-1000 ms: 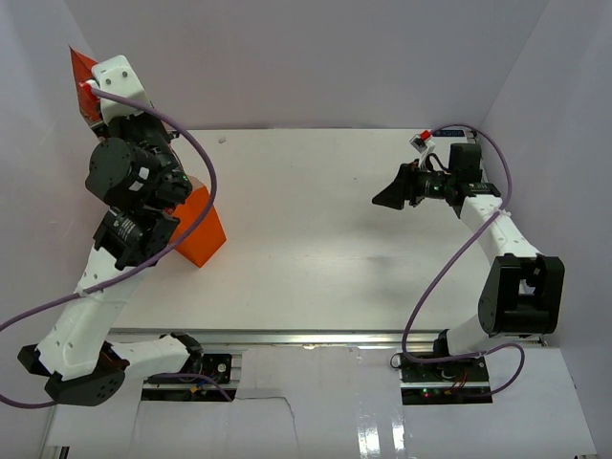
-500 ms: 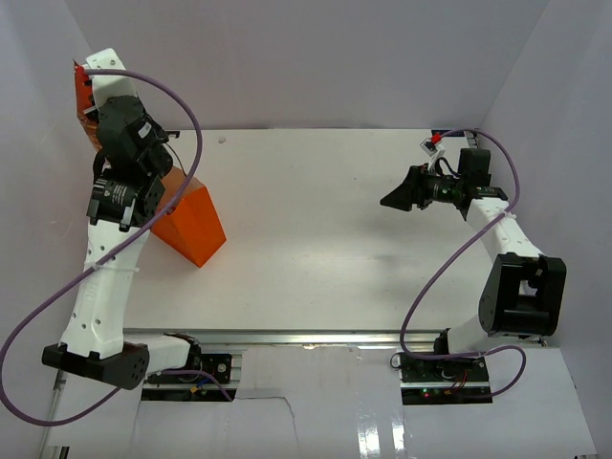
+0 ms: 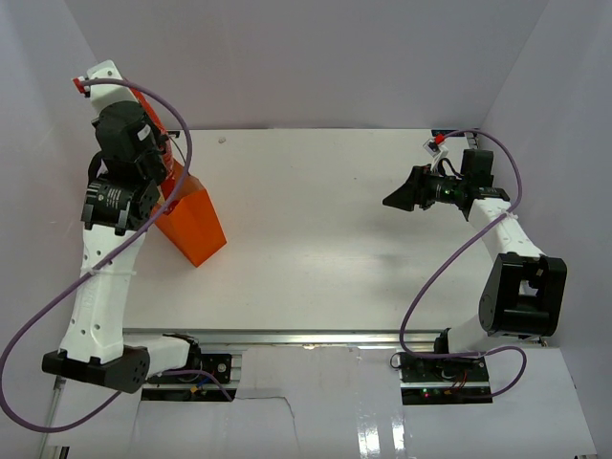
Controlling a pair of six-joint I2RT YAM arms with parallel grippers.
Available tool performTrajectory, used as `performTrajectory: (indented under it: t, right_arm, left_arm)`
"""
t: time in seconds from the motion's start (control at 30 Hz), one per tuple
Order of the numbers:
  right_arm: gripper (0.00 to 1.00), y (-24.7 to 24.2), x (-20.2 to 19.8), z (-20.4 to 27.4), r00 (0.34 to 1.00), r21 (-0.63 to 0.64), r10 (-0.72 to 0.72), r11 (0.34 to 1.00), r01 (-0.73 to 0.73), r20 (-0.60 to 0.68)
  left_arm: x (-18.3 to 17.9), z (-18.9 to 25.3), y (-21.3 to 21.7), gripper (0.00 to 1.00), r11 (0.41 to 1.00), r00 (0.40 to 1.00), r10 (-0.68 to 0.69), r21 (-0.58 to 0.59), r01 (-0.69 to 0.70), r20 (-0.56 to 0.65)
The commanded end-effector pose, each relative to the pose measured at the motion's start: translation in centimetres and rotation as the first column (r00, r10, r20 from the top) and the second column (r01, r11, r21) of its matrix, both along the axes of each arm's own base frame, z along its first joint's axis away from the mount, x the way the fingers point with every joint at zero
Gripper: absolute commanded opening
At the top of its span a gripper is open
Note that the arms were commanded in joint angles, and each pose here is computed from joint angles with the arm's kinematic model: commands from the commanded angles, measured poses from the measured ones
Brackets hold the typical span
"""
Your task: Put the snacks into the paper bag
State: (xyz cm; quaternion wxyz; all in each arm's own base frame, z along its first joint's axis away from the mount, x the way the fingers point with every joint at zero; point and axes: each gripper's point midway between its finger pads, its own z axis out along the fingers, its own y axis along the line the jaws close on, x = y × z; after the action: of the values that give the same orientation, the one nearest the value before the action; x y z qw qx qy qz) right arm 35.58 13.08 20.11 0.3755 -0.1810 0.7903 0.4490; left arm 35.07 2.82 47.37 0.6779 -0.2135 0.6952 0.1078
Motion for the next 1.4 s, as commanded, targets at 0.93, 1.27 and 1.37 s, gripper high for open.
performTrajectory:
  t: [0.93, 1.27, 1.37]
  right_arm:
    - [0.83, 0.1, 0.1, 0.7, 1.0, 0.009, 0.02, 1.0, -0.02, 0.022]
    - [0.83, -0.9, 0.4, 0.7, 0.996, -0.1, 0.019, 0.995, -0.01, 0.085]
    - [0.85, -2.2, 0.7, 0.2, 0.992, -0.22, 0.009, 0.975, 0.019, 0.126]
  left_arm:
    - [-3.9, -1.3, -1.6, 0.45, 0.974, 0.994, -0.092, -0.203, 0.103, 0.064]
    - [-4.9, 0.7, -4.2, 0.94, 0.943, 0.959, -0.269, -0.177, 0.282, 0.091]
    - [-4.8, 0.9, -9.9, 0.98, 0.802, 0.812, -0.576, -0.126, 0.584, 0.097]
